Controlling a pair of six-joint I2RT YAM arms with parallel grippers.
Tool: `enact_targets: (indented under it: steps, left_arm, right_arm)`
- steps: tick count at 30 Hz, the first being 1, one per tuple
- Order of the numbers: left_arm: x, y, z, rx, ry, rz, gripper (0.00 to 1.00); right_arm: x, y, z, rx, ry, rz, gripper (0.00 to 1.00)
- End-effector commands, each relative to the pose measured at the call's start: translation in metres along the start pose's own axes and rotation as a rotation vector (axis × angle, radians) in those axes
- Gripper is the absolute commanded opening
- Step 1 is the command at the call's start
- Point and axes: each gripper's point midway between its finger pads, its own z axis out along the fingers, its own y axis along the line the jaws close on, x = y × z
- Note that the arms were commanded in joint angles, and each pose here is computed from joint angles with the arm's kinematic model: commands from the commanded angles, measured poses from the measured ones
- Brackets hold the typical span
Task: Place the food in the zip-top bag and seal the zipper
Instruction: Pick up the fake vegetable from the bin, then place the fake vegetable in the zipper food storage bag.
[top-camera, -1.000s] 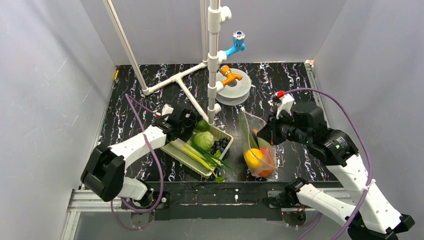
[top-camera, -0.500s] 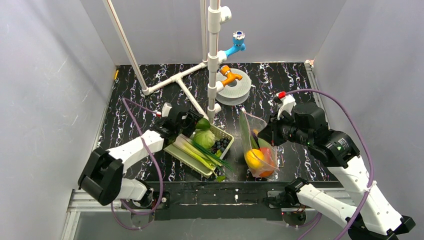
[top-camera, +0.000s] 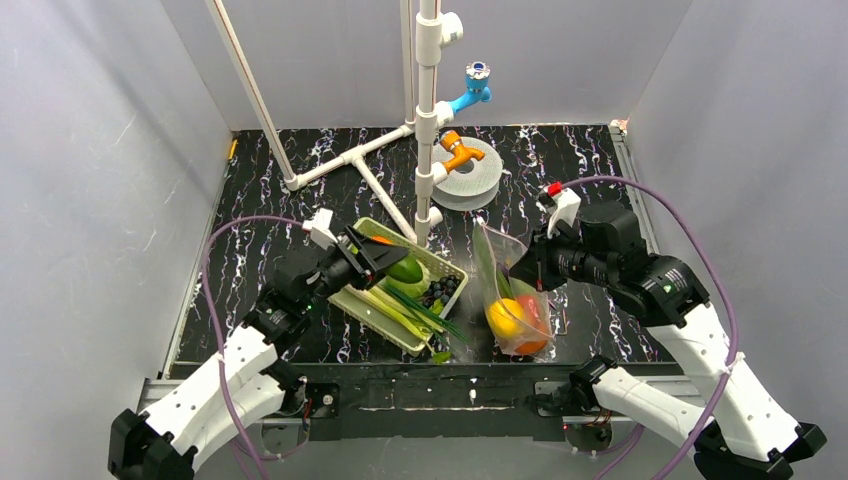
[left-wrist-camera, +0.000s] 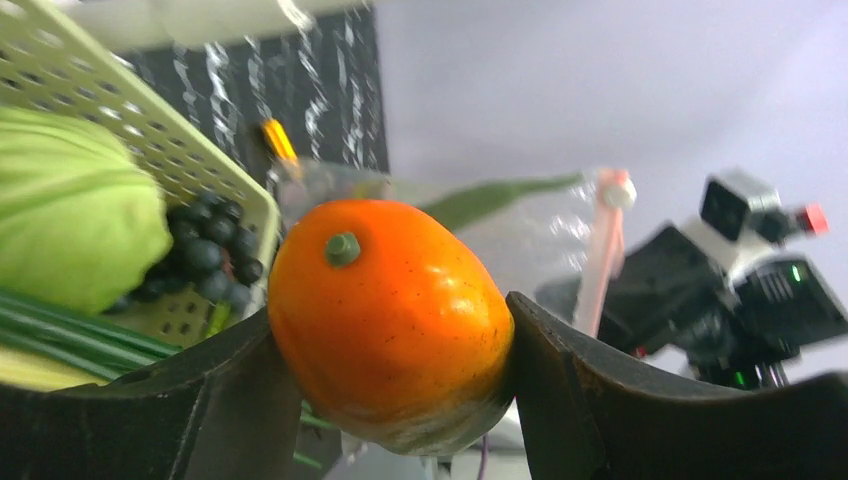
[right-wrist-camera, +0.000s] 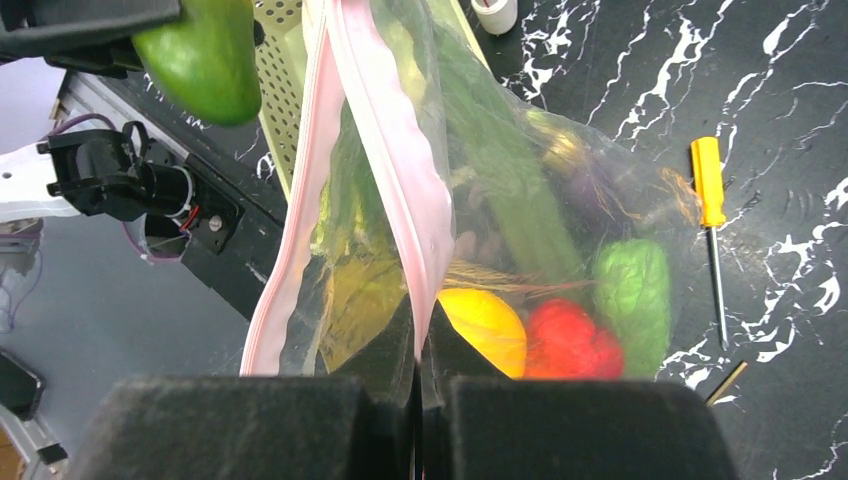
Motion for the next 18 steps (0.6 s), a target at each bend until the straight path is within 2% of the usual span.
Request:
enact_targets:
  steps: [1, 4, 7, 11, 15, 18]
  left_arm:
    - [0.038, -0.07, -0.021, 0.295, 0.262, 0.073, 0.35]
    - [0.064, -0.109, -0.027, 0.337, 0.353, 0.188, 0.36]
    - [0.098, -0.145, -0.027, 0.363, 0.395, 0.36, 0.39]
    - [0.134, -0.181, -0.022, 0.453, 0.443, 0.501, 0.41]
    - [0.159, -0.196, -0.004, 0.495, 0.478, 0.584, 0.42]
    - [0.165, -0.189, 0.013, 0.446, 0.468, 0.618, 0.43]
  right_arm:
    - [-0.012, 0.015, 0.002, -0.07, -0.025, 0.007, 0.01]
    - [-0.014, 0.02, 0.004, -0.095, -0.022, 0.019, 0.01]
    - [-0.016, 0.024, 0.004, -0.11, -0.017, 0.031, 0.01]
    - [-0.017, 0.027, 0.0, -0.121, -0.026, 0.04, 0.01]
    - [-0.019, 0.032, -0.005, -0.14, -0.031, 0.046, 0.01]
    - [-0.023, 0.037, -0.012, -0.156, -0.046, 0.047, 0.01]
